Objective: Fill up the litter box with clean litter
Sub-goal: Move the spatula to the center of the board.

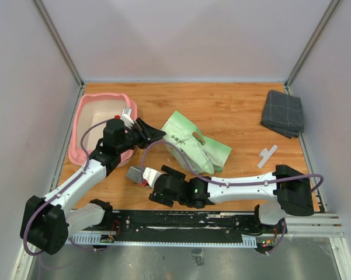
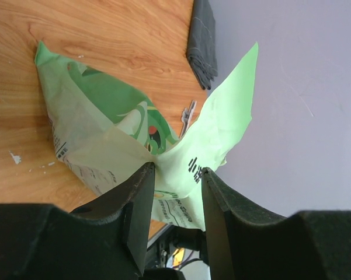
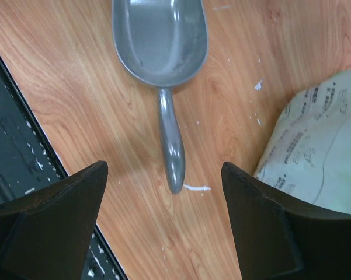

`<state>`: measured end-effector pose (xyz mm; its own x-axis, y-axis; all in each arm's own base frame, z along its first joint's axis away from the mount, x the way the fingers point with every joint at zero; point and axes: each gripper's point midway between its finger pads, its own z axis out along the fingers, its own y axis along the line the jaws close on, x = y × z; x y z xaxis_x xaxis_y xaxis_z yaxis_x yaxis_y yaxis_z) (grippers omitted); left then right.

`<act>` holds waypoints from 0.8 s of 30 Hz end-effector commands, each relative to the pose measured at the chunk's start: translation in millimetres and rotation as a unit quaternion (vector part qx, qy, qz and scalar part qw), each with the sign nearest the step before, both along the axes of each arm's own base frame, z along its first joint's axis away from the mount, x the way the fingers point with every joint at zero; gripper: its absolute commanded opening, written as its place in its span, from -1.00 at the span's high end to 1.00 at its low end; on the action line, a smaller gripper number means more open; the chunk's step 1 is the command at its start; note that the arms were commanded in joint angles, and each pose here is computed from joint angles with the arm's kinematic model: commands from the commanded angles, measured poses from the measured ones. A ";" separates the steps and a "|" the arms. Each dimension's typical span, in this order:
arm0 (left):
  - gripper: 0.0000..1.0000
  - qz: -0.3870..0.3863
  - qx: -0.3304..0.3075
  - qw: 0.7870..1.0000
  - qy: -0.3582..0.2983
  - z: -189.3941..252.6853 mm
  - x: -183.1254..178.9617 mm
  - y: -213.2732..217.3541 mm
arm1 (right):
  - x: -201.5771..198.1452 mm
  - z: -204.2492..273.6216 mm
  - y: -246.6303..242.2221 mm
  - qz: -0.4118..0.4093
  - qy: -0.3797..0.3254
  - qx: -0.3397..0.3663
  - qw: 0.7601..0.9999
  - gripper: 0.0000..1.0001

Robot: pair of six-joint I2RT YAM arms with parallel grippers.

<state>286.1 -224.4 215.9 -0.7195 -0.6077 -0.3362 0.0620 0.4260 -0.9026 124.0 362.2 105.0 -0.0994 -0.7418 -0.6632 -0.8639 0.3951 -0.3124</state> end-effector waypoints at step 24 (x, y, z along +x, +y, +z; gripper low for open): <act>0.13 0.025 -0.007 0.999 -0.041 23.2 11.9 3.5 | 24.5 -55.1 11.0 0.004 0.014 0.021 1.000 -0.21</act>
<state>290.1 -221.1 214.3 -0.7018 -0.6234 -0.3447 0.0520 0.4378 -0.8976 143.6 372.7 56.0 -0.1021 -0.7229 -0.6834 -0.8805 0.3853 -0.2760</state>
